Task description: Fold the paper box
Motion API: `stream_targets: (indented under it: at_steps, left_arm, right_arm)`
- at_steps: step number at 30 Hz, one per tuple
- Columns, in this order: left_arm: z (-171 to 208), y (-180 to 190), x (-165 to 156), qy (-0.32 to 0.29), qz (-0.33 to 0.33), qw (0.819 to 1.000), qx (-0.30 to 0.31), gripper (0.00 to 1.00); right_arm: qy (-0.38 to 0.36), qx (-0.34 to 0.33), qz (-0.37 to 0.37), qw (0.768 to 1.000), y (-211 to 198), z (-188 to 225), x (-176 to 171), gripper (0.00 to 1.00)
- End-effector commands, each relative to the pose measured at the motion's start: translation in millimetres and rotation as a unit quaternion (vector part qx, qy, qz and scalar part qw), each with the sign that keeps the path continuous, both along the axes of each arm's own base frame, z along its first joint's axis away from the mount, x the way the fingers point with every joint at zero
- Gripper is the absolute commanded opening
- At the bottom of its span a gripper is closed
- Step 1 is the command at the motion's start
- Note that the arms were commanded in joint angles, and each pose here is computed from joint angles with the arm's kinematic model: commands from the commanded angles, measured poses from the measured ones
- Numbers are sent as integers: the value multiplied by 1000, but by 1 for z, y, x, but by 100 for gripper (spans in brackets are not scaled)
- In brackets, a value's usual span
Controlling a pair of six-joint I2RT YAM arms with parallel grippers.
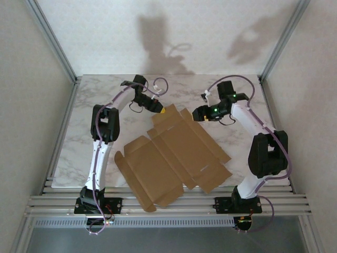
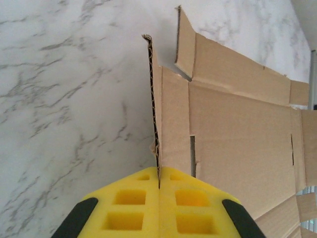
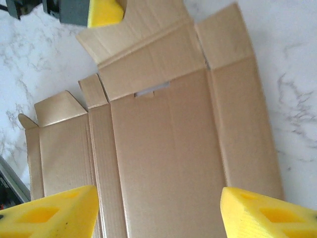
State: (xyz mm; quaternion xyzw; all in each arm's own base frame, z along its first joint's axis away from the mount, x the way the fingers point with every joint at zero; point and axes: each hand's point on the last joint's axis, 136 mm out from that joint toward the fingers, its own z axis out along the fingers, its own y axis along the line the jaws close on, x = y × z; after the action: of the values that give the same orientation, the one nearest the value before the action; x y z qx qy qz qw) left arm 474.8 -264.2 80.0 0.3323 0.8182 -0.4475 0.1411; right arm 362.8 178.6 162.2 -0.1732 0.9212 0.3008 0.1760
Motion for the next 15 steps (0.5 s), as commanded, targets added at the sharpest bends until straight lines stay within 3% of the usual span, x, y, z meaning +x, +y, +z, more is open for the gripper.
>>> stream_targets:
  at_steps: [1, 6, 15]
  left_arm:
    - [76, -5, -17, -66, -50, 994, -69, 2]
    - [104, 4, -27, -93, -72, 988, -96, 3]
    - [128, 15, -33, -112, -83, 981, -138, 4]
  right_arm:
    - [-35, 19, 7, 999, -10, 37, 1, 69]
    - [-44, 34, -4, 998, -26, 51, 5, 76]
    - [3, 90, 9, 996, -15, 33, -6, 80]
